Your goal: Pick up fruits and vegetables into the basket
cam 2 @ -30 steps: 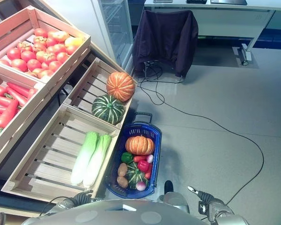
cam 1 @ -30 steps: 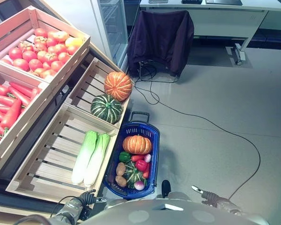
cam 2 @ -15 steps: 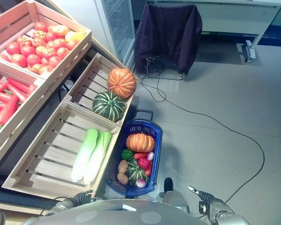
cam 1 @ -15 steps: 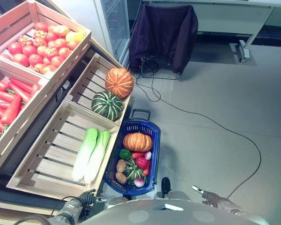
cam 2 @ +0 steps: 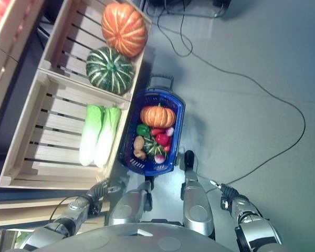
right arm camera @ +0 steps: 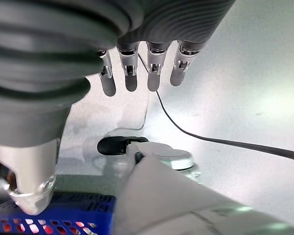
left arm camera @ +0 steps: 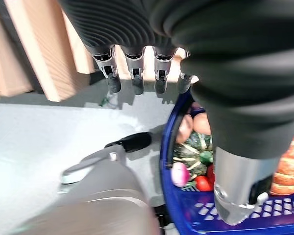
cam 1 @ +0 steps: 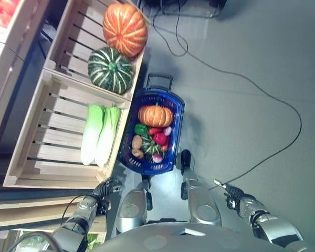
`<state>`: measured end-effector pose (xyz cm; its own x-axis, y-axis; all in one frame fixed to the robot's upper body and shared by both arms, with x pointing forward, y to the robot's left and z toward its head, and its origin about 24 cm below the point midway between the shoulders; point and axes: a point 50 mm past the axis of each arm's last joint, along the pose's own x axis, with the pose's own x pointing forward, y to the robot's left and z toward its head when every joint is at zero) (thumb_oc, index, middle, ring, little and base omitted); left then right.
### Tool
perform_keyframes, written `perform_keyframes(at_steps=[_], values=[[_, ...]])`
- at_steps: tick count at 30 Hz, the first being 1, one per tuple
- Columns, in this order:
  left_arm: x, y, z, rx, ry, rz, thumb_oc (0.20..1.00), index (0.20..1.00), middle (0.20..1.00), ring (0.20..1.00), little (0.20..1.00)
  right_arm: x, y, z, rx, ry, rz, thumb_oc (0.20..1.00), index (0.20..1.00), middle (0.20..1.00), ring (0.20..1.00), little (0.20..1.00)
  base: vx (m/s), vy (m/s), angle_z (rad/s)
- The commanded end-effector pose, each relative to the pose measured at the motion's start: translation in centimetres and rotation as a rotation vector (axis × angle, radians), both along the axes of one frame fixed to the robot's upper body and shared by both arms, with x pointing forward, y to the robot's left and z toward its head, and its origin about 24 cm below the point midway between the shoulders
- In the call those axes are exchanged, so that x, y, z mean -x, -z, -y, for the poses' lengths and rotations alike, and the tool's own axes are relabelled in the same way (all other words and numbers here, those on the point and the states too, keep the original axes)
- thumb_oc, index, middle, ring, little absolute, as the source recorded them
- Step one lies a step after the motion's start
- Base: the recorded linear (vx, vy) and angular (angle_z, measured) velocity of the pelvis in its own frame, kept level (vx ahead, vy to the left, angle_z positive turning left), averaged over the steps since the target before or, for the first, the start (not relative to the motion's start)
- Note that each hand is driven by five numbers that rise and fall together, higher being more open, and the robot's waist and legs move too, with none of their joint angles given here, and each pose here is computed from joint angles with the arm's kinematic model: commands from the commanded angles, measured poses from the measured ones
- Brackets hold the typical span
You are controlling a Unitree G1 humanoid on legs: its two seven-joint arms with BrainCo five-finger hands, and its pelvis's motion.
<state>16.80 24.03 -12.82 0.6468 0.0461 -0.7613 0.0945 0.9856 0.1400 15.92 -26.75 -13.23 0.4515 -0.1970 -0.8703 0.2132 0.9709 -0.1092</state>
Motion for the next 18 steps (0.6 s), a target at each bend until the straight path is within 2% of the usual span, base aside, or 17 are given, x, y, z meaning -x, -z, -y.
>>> perform_keyframes(at_steps=[1, 12, 18], values=[[-3.6, -2.4, -0.9, 0.044, -0.067, 0.179, 1.0, 1.0, 1.0, 1.0, 1.0, -1.8, -1.2, 1.0, 0.032, -0.014, 0.049, 1.0, 1.0, 1.0, 1.0, 1.0, -0.09, 0.009, 0.05], [-11.8, -10.8, 0.0, 0.178, -0.112, 0.653, 1.0, 1.0, 1.0, 1.0, 1.0, -4.8, -3.1, 1.7, 0.044, 0.03, 0.166, 1.0, 1.0, 1.0, 1.0, 1.0, -0.1, -0.015, 0.06], [-14.8, -17.1, -0.6, 0.106, -0.2, 0.963, 1.0, 1.0, 1.0, 1.0, 1.0, -5.2, -3.6, 2.2, 0.039, 0.06, 0.203, 1.0, 1.0, 1.0, 1.0, 1.0, -0.05, -0.036, 0.14]])
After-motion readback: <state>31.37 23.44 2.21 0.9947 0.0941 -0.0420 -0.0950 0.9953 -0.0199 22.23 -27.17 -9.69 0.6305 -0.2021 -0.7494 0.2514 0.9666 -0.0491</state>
